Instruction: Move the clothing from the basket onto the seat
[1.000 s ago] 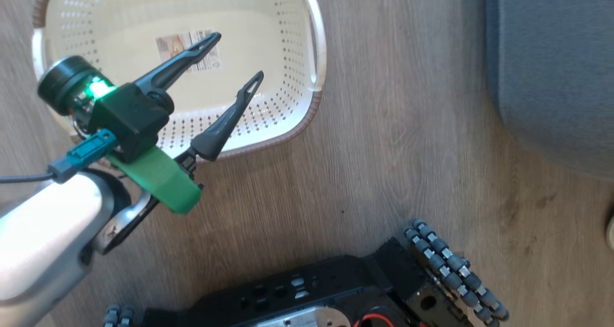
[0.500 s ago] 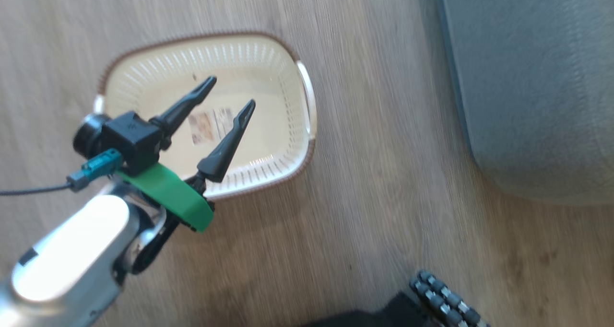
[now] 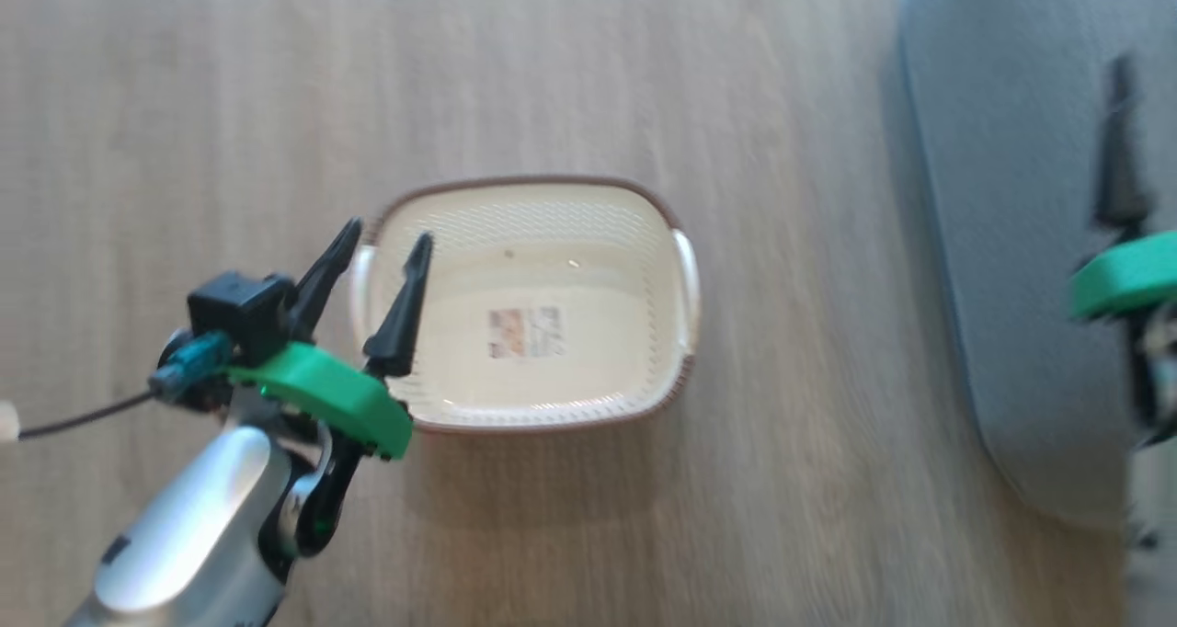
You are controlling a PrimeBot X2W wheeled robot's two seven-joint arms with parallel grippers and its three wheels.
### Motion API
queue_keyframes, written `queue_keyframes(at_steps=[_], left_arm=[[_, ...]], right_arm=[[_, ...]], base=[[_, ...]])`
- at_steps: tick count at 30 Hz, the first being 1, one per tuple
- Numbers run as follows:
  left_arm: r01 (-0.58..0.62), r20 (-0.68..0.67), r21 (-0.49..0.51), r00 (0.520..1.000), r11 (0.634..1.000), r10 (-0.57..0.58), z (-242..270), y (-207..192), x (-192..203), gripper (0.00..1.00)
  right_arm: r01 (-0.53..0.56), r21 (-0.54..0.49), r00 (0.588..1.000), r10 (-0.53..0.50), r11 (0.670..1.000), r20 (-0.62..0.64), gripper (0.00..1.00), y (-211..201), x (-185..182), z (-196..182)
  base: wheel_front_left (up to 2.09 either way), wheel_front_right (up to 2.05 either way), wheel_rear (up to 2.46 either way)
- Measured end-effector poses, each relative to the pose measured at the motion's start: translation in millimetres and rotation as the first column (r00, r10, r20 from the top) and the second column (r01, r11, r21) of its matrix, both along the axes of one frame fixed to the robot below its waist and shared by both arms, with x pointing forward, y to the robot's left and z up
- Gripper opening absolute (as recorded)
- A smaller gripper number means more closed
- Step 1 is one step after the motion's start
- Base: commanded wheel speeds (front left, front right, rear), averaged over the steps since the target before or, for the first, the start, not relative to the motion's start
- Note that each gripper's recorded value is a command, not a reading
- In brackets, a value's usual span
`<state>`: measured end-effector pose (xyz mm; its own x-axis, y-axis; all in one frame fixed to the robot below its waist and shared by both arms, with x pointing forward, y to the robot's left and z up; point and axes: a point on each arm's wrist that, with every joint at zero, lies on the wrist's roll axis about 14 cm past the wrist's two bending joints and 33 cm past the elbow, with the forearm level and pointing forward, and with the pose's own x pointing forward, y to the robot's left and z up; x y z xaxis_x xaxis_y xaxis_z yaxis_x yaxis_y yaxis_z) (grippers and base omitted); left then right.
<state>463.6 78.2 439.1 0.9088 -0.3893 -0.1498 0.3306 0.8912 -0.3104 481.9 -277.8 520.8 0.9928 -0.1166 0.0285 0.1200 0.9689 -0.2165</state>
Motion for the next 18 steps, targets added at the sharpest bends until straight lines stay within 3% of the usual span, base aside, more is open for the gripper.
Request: queue_keyframes(at_steps=[6, 13, 18], left_arm=[[-0.146, 0.004, 0.065, 0.989, 0.987, 0.146, 4, 48, -28, 1.0], [-0.283, 0.013, 0.1, 0.959, 0.954, 0.283, 6, 83, -67, 1.0], [-0.41, 0.036, 0.141, 0.912, 0.901, 0.41, 7, 119, -105, 1.0]], right_arm=[[-0.159, 0.038, 0.987, 0.158, 0.987, 0.027, 1.0, 73, -15, -5], [-0.229, 0.022, 0.973, 0.229, 0.973, 0.007, 1.0, 104, -43, -22], [-0.272, 0.087, 0.96, 0.277, 0.958, -0.048, 1.0, 123, -74, -46]], base=[[0.0, 0.0, 0.0], [0.0, 0.0, 0.0], [0.0, 0.0, 0.0]])
